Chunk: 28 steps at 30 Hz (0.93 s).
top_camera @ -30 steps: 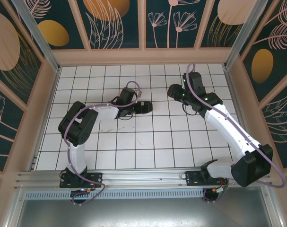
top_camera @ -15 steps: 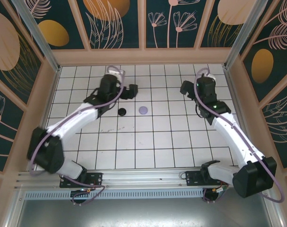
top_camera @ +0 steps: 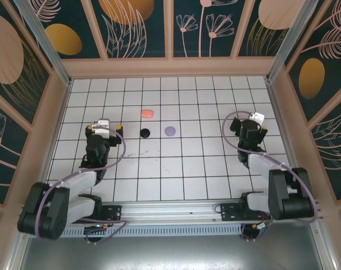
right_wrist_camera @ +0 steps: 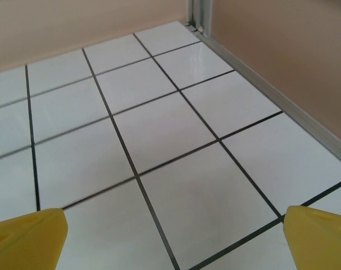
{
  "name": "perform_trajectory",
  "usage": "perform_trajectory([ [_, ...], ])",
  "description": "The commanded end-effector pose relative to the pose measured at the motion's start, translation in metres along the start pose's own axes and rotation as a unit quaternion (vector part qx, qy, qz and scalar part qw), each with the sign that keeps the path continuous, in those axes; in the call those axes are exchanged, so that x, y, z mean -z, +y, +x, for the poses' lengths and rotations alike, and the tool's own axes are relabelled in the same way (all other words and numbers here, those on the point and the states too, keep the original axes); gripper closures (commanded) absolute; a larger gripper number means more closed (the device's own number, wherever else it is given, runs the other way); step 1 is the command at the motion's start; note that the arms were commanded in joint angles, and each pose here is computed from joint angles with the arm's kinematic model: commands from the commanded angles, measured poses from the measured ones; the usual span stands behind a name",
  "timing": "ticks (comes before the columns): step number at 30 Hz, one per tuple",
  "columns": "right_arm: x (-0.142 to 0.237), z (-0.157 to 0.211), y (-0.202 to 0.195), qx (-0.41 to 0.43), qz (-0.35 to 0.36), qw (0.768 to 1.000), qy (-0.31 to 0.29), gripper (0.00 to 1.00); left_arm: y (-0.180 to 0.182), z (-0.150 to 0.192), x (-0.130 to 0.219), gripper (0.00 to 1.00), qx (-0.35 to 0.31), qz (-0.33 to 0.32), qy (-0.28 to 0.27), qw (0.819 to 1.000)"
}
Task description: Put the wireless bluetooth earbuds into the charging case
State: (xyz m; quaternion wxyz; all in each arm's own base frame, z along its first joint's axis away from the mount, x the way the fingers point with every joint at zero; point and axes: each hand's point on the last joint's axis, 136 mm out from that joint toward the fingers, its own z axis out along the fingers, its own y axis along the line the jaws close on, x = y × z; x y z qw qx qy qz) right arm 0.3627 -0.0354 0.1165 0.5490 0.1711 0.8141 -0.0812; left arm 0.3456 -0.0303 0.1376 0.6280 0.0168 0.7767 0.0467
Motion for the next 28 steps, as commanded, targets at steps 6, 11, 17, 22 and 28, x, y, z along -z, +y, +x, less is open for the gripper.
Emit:
perform_trajectory([
  [6,0.008,-0.016,0.023,0.020,-0.127,0.983,-0.134,0.01,0.031,-0.016,-0.002,0.01,0.048,-0.020,-0.109,0.993],
  [11,-0.003,-0.004,0.028,0.014,-0.182,0.977,-0.106,0.01,0.029,-0.002,-0.028,0.01,0.057,0.006,-0.063,0.996],
  [17,-0.003,-0.004,0.030,0.020,-0.171,0.979,-0.108,0.01,0.041,-0.001,-0.036,0.01,0.083,-0.002,-0.055,0.995],
  [22,-0.005,-0.004,0.031,0.021,-0.174,0.979,-0.103,0.01,0.042,0.000,-0.037,0.01,0.083,-0.006,-0.051,0.995],
  [28,-0.004,-0.004,0.030,0.021,-0.174,0.979,-0.105,0.01,0.045,-0.001,-0.034,0.01,0.085,-0.016,-0.056,0.995],
])
